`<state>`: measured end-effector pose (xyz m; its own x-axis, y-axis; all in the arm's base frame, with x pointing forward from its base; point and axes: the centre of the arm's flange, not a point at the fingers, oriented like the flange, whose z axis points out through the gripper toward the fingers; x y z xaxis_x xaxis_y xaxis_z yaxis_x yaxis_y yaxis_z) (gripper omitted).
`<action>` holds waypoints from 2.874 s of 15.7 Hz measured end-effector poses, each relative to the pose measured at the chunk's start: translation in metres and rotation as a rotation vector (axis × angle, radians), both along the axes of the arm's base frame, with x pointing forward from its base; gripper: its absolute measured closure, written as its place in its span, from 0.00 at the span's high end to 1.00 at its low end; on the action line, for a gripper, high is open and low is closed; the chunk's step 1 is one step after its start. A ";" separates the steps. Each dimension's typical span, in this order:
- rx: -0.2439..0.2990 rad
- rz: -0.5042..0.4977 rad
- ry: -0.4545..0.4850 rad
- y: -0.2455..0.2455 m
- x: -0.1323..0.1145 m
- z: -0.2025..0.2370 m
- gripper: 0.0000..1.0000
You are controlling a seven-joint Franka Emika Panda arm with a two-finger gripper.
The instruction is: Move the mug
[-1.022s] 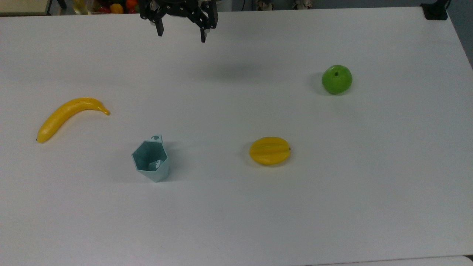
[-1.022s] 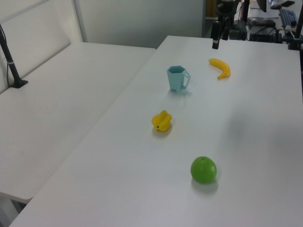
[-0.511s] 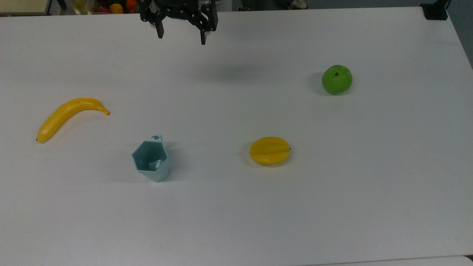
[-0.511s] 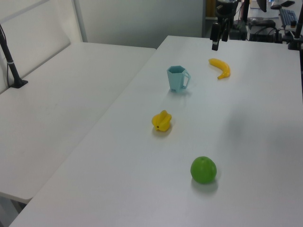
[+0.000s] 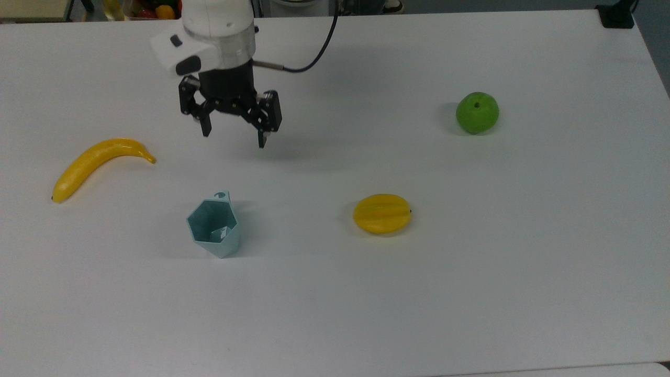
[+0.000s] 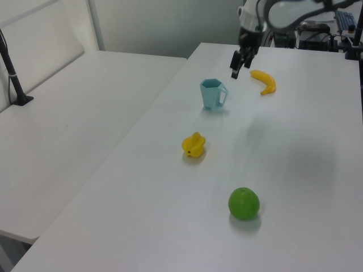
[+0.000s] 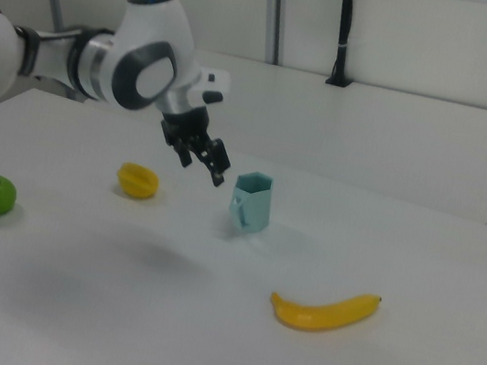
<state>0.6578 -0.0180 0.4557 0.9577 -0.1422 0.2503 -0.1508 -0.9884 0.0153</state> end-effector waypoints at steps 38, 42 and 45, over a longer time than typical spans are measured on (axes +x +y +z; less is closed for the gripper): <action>-0.046 0.204 0.100 0.081 -0.137 -0.082 0.23; -0.047 0.204 0.106 0.081 -0.136 -0.085 0.50; -0.050 0.202 0.140 0.080 -0.139 -0.091 0.80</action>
<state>0.5189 0.0618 0.3650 0.9912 0.0646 0.1154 0.0566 -0.9958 0.0717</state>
